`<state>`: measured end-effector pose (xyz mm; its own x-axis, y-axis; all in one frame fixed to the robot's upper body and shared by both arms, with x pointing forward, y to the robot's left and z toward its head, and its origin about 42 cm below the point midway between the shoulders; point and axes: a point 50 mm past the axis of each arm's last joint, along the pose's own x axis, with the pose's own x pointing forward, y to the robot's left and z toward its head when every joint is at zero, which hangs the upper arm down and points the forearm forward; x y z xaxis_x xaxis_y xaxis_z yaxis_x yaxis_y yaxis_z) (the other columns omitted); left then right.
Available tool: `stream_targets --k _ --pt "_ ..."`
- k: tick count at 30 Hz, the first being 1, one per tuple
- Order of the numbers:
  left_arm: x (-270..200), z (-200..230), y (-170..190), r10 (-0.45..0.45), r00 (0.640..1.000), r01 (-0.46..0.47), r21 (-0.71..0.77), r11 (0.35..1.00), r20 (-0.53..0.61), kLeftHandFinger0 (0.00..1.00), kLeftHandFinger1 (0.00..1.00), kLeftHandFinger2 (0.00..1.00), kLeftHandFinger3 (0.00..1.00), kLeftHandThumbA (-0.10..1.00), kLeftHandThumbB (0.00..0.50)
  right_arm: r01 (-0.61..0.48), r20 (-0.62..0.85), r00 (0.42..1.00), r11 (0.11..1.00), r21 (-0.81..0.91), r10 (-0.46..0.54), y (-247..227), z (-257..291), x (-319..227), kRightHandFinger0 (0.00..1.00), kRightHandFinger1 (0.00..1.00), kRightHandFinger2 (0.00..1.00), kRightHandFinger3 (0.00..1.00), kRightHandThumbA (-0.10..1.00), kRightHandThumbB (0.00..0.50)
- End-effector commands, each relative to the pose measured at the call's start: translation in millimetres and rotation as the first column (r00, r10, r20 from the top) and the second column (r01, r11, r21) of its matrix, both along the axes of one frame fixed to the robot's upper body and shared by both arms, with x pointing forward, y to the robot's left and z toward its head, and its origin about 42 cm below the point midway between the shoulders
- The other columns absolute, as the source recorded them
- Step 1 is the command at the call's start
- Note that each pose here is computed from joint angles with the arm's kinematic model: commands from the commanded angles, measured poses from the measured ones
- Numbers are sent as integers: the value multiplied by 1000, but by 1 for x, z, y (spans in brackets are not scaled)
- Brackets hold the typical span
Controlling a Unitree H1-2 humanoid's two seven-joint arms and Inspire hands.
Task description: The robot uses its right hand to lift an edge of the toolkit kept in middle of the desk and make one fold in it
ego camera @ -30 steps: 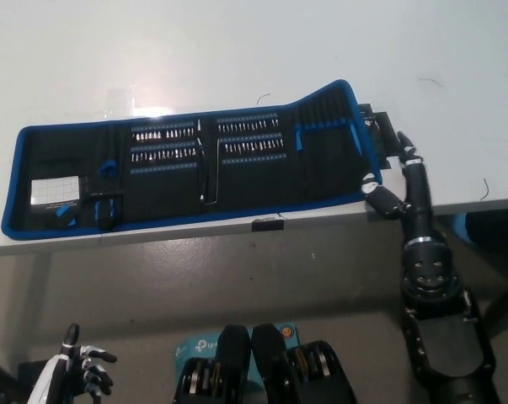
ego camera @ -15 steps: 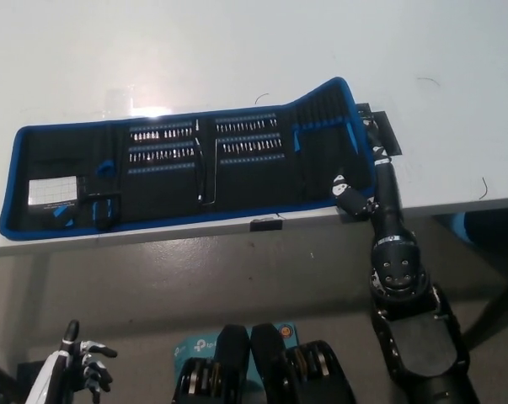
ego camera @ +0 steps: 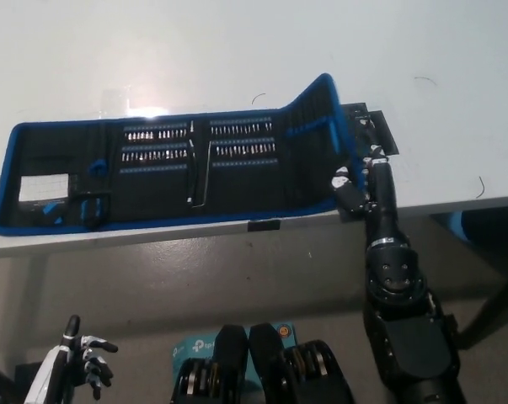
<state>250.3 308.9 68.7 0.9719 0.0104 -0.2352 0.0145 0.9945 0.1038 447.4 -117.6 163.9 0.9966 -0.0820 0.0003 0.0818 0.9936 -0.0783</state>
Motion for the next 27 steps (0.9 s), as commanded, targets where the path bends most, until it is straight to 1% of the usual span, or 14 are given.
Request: stream_targets --k 1,2,4,6,12,15,17,18,19,21,22,24,26,27 --pt "2 9 4 -23 999 22 15 1000 35 197 263 264 394 1000 500 -61 131 990 992 113 46 20 21 3 0 0 148 593 -100 98" --pt "1 9 4 -24 999 23 24 999 32 228 278 270 400 1000 500 -64 140 989 992 106 49 19 22 4 0 0 62 426 -100 84" --pt "1 9 4 -27 999 26 26 999 33 234 282 277 405 1000 500 -66 145 988 992 104 51 19 24 4 0 0 6 338 -100 85" --pt "2 9 5 -31 999 30 29 999 30 217 273 275 397 1000 500 -62 149 988 994 92 47 17 26 5 0 0 0 342 -100 113" --pt "7 12 6 -51 998 49 40 998 42 203 257 251 395 1000 500 -56 163 986 994 96 40 13 25 7 0 0 0 351 -100 145" --pt "6 12 5 -49 998 48 37 998 36 219 266 264 401 1000 500 -61 165 985 997 46 53 12 25 5 0 0 0 364 -100 140" --pt "6 13 4 -55 998 53 47 997 37 238 279 284 403 1000 500 -93 170 981 995 -24 96 13 26 8 0 0 0 368 -100 126" --pt "6 14 5 -53 998 51 49 998 35 238 280 285 403 1000 500 -143 188 967 979 -146 169 17 32 11 0 0 0 374 -100 126" --pt "7 13 5 -53 998 52 50 997 36 243 284 282 395 1000 500 -168 183 961 963 -212 208 19 37 14 0 0 0 369 -100 143" --pt "6 14 5 -58 998 57 40 998 32 261 290 293 408 1000 500 -237 153 941 911 -337 302 24 44 18 0 0 0 385 -100 147" --pt "6 14 5 -58 998 57 40 998 32 265 291 293 409 1000 500 -238 152 941 910 -339 303 24 44 18 0 0 0 386 -100 148" --pt "8 15 7 -65 997 63 42 997 33 277 294 288 408 1000 500 -269 116 921 821 -504 373 32 51 20 0 0 39 374 -100 169" --pt "10 18 6 -69 997 68 47 997 33 296 305 291 392 1000 500 -293 70 889 678 -674 453 48 55 19 0 0 25 331 -100 209" --pt "11 19 6 -72 997 70 47 996 34 289 293 274 390 1000 500 -294 59 878 633 -716 475 52 55 17 0 4 49 352 -100 211"
